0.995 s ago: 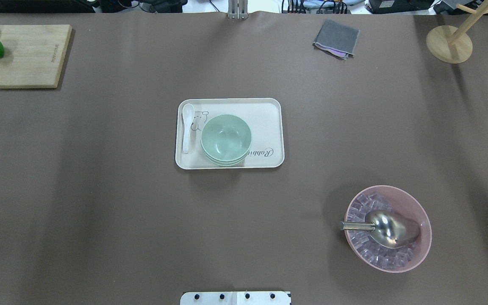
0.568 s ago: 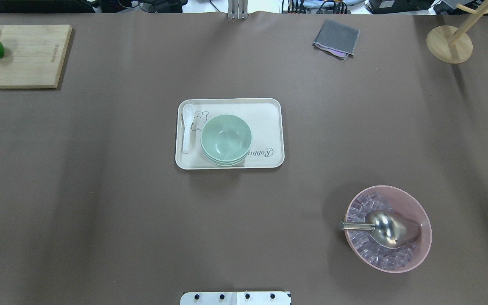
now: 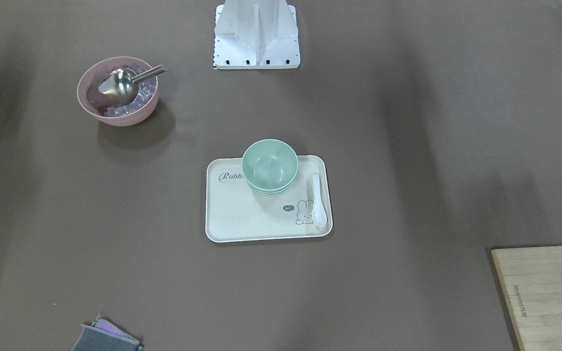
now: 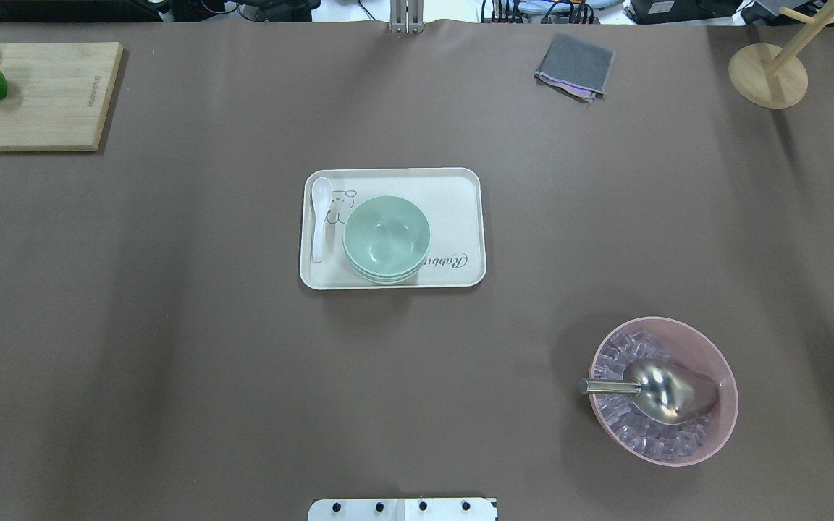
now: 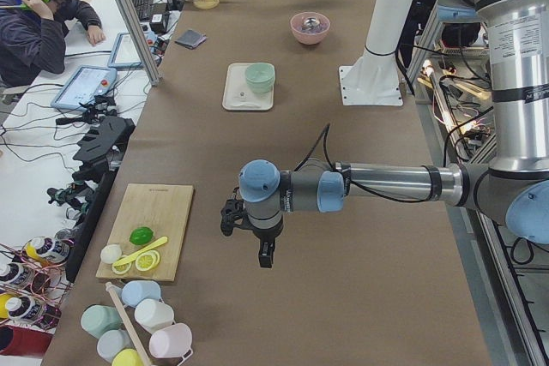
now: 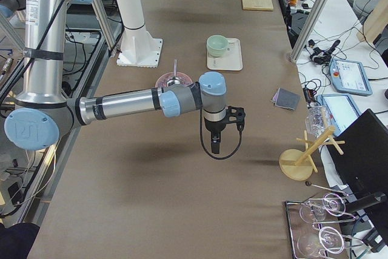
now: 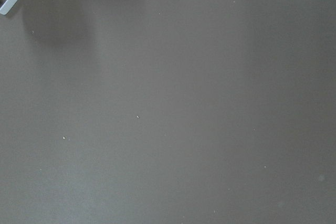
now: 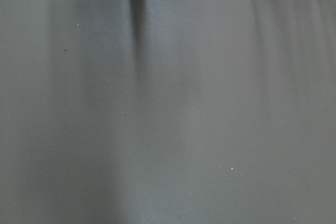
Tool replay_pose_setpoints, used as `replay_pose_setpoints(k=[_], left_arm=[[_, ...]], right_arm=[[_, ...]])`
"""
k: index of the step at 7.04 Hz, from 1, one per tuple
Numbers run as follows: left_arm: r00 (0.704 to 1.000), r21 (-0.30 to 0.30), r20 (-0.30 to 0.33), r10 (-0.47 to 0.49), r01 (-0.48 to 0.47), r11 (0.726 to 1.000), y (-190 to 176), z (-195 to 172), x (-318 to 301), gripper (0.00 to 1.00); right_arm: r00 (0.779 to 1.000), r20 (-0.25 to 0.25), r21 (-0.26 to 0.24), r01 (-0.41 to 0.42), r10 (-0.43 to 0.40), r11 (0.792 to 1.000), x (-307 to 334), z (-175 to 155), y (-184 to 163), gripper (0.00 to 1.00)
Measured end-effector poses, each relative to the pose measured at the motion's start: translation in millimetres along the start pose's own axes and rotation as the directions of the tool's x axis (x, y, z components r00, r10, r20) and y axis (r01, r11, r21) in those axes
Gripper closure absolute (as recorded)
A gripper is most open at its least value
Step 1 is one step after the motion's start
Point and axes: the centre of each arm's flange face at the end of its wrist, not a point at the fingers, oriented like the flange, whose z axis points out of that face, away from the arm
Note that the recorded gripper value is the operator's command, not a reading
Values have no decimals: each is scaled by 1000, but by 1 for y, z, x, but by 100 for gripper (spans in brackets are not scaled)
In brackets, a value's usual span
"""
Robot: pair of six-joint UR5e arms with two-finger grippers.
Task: Stack green bowls together
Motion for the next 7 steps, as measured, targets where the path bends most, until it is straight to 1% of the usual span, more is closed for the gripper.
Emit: replay_pose_setpoints(k=[4, 6, 7], left_arm=[[1000, 0, 1, 0, 0, 1000, 2, 0, -1, 2], [1000, -1, 1, 0, 0, 1000, 2, 0, -1, 2], [1000, 0, 1, 0, 0, 1000, 1, 0, 0, 2]], right_arm=[[1000, -9, -3, -10, 10, 1000, 6, 4, 6, 0], [1000, -16, -28, -25, 25, 999, 15, 14, 13, 0], [999, -24, -53, -40, 39, 998, 24, 24, 18, 0]])
